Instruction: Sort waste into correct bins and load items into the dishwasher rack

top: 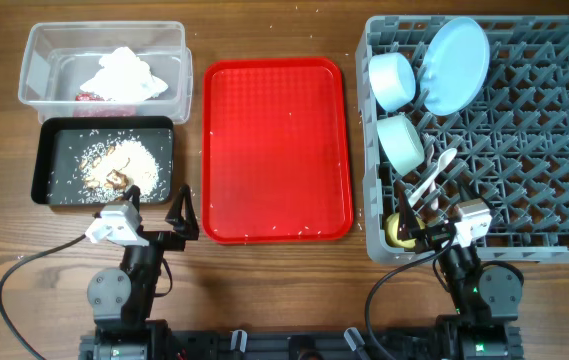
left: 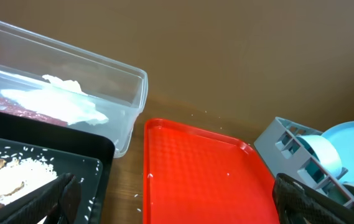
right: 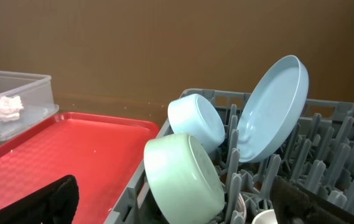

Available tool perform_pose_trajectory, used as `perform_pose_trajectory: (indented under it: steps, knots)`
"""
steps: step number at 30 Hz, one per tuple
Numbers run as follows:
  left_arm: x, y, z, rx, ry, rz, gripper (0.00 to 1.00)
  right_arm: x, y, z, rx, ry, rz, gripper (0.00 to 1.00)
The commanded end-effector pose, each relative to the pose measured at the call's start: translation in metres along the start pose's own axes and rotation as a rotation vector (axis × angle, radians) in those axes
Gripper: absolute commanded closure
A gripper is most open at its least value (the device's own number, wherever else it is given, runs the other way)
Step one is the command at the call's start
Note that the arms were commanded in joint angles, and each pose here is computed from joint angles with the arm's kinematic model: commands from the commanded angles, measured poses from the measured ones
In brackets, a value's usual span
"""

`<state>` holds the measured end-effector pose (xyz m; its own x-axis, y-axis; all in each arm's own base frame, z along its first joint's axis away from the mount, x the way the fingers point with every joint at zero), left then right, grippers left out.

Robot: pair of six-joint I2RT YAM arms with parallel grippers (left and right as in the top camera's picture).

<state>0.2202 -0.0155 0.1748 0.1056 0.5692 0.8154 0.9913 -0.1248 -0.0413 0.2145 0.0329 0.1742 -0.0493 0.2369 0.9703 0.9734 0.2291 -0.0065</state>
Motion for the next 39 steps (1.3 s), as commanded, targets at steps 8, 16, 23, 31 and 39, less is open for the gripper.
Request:
perform_pose_trajectory:
  steps: [8, 16, 23, 31, 39]
  knots:
    - [-0.0104, -0.0044, 0.0081, 0.021, 0.02, 0.009, 0.0, -0.0009, 0.0, -0.0027, -0.017, 0.019, 0.004, 0.0]
    - [-0.0104, -0.0044, 0.0081, 0.021, 0.02, 0.009, 0.0, -0.0007, 0.0, -0.0027, -0.017, 0.019, 0.003, 0.0]
    - [-0.0104, -0.0044, 0.0081, 0.021, 0.02, 0.009, 0.0, -0.0009, 0.0, -0.0027, -0.017, 0.019, 0.004, 0.0]
    - [-0.0104, -0.0044, 0.0081, 0.021, 0.02, 0.009, 0.0, -0.001, 0.0, -0.0027, -0.017, 0.019, 0.004, 0.0]
    - [-0.0104, -0.0044, 0.0081, 0.021, 0.02, 0.009, 0.0, -0.001, 0.0, -0.0027, -0.017, 0.019, 0.004, 0.0]
Point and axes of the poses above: each gripper's point midway between its finger pads, its own y axis out along the fingers, its own z axis along the line the jaws close on, x = y × z, the point moved 3 cm from there along -y, back along the fingers, and after that the axes turned 13 degrees about -y, right-handed, at the moved point
